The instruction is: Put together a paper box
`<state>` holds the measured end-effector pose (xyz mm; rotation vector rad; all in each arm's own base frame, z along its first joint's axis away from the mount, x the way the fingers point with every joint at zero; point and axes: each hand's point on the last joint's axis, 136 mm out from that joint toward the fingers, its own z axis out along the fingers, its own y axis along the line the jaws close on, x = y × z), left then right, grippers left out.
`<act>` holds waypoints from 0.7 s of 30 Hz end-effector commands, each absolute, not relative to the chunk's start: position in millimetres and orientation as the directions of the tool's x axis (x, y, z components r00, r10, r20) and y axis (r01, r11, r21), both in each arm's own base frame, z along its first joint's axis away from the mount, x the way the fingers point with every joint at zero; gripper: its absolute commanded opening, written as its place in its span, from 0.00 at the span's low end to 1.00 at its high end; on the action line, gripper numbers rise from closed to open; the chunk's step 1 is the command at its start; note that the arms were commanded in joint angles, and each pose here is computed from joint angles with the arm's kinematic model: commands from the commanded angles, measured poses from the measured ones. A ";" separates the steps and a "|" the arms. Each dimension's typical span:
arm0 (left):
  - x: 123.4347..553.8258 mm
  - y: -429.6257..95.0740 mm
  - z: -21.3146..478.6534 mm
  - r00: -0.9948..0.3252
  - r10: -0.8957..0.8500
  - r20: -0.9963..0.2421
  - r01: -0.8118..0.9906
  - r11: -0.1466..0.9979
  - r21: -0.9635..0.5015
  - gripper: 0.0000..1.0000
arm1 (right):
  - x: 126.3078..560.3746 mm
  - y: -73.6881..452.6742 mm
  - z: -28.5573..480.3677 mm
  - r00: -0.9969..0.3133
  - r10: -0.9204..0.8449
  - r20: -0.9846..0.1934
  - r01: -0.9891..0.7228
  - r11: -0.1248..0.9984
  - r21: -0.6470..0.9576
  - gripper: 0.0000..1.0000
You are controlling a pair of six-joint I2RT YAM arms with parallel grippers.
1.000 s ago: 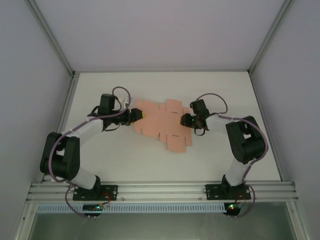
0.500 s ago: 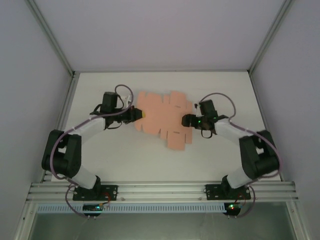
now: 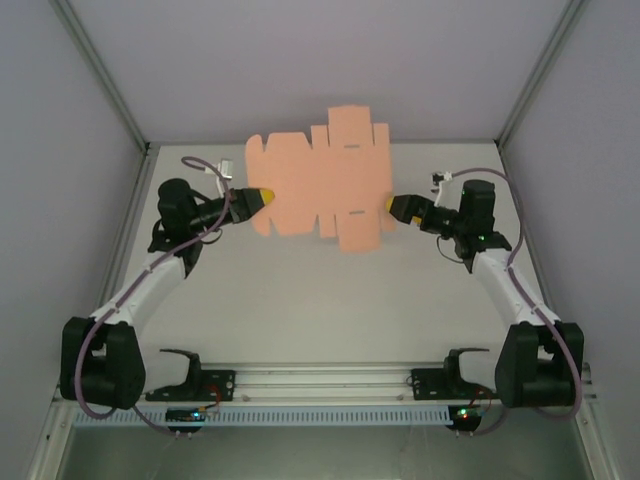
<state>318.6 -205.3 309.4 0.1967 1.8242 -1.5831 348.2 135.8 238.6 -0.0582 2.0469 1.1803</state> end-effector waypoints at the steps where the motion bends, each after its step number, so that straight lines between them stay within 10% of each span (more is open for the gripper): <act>1: 304.1 -205.2 333.3 -0.712 -0.322 -0.624 0.600 0.182 -0.779 0.00 | 344.0 155.7 282.0 -0.699 0.268 -0.662 -0.526 0.435 0.731 0.85; 13: 306.3 -201.2 326.4 -0.707 -0.338 -0.622 0.581 0.223 -0.782 0.00 | 335.8 176.5 324.1 -0.685 0.261 -0.680 -0.655 0.189 0.732 0.30; 21: 313.3 -197.0 315.4 -0.713 -0.353 -0.606 0.552 0.251 -0.795 0.00 | 337.6 178.3 306.7 -0.686 0.226 -0.691 -0.627 0.297 0.720 0.12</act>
